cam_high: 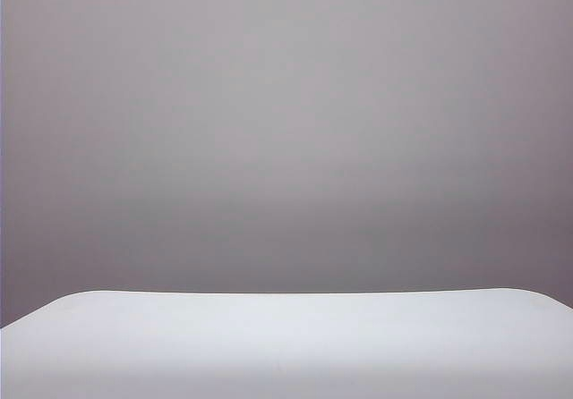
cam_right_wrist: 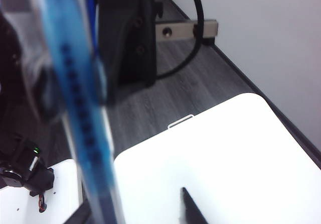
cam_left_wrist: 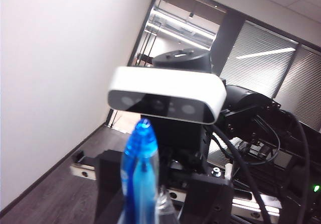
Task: Pick up the pen and remove the cap.
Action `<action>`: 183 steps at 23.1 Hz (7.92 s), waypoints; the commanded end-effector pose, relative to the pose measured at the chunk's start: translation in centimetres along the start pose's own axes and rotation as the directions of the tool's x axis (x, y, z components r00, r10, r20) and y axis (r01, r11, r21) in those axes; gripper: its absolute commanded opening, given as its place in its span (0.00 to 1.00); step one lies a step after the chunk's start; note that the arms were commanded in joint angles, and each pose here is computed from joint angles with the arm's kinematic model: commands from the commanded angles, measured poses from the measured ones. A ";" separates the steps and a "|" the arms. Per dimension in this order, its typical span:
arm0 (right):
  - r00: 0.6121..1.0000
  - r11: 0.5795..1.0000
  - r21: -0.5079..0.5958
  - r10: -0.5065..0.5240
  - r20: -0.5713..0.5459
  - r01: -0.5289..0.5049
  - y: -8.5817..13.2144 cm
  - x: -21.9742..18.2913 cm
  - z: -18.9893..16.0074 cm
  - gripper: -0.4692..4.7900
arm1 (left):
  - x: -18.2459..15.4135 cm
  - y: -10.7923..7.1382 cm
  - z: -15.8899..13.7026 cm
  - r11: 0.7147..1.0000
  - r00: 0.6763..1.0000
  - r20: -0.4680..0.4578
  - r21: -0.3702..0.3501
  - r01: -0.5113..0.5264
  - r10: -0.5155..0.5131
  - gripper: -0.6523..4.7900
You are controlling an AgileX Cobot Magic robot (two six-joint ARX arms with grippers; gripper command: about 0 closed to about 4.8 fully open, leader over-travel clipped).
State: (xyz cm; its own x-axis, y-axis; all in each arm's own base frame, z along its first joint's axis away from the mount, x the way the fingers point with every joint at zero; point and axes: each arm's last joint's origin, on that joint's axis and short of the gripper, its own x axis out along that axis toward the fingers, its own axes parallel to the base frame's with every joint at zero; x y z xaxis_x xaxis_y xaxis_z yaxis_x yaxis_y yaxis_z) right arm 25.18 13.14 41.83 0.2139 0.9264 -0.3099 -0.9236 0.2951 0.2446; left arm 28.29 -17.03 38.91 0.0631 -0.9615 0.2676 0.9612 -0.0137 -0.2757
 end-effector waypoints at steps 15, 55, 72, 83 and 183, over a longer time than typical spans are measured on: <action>0.999 0.999 0.014 0.034 -0.032 -0.034 0.6 0.1 -0.3 0.08 | 0.5 -0.3 0.1 1.000 1.000 0.030 0.018 -0.008 0.007 0.15; 0.729 0.885 0.165 -0.239 -0.641 0.435 -10.3 9.1 -13.3 0.08 | -10.0 6.9 -9.5 0.469 0.229 -0.692 0.178 -0.865 0.684 0.15; 0.511 0.786 0.083 -0.313 -0.801 0.612 -17.0 12.6 -23.0 0.08 | -13.0 12.5 -22.1 0.384 -0.097 -0.947 0.216 -0.898 0.307 0.16; 0.467 0.747 0.129 -0.262 -0.844 0.653 -17.2 10.3 -26.8 0.10 | -12.9 12.5 -22.1 0.379 -0.091 -0.947 0.210 -0.901 0.307 0.18; 0.383 0.399 0.301 -0.917 0.113 0.866 3.3 -6.0 -32.9 0.09 | -21.8 -11.8 -23.4 0.096 0.127 0.064 0.363 -0.927 0.990 0.11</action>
State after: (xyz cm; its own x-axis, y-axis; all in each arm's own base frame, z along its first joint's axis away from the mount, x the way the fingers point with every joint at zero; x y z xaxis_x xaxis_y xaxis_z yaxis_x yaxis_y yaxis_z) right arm 10.42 0.81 14.76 0.9723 0.1113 -0.2056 -0.0908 0.9901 0.1066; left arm 9.37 -2.36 14.88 0.9801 -0.1183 -0.1591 0.1267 0.9910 0.0432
